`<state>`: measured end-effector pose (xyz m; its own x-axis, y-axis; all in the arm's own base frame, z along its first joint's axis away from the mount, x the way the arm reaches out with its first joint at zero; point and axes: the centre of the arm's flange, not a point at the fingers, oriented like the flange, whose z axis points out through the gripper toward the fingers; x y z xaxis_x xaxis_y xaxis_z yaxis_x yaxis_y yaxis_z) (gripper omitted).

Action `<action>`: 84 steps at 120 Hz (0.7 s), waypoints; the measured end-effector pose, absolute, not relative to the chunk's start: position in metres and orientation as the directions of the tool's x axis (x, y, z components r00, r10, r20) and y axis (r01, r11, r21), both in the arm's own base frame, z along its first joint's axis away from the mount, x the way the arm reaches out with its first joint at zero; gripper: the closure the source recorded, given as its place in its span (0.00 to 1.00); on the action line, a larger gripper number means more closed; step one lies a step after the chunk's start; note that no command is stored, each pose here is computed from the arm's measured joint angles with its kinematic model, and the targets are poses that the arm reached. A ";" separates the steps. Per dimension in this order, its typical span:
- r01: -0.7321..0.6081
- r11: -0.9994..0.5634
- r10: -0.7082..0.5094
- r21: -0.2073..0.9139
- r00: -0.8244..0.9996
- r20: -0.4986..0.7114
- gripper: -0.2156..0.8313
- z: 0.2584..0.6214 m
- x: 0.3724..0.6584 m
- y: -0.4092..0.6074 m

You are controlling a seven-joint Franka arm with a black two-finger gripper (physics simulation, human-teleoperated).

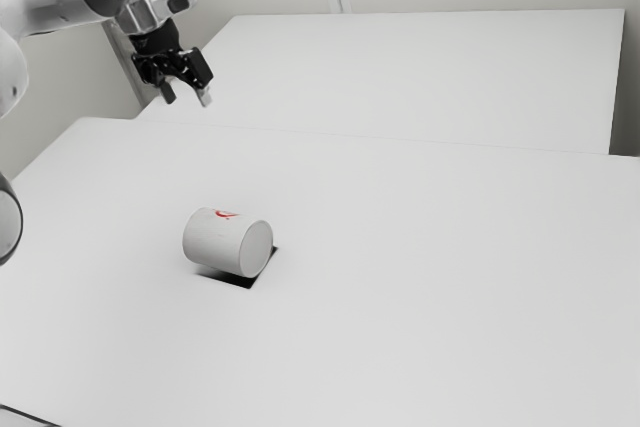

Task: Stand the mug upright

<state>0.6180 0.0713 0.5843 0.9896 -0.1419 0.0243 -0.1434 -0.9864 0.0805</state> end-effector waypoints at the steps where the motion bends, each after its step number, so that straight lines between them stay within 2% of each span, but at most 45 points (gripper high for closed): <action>1: -0.145 -0.986 -0.144 0.080 0.989 0.024 0.22 0.584 0.618 0.071; 26: -0.104 -0.990 -0.107 0.100 0.994 -0.022 0.22 0.567 0.614 0.090; 37: -0.017 -0.981 -0.031 0.195 0.997 -0.069 0.22 0.550 0.603 0.118; 58: 0.145 -0.890 0.060 0.432 0.977 -0.204 0.23 0.480 0.581 0.156; 71: 0.205 -0.830 0.070 0.519 0.961 -0.267 0.23 0.443 0.561 0.176; 84: 0.223 -0.794 0.064 0.566 0.956 -0.287 0.23 0.422 0.550 0.193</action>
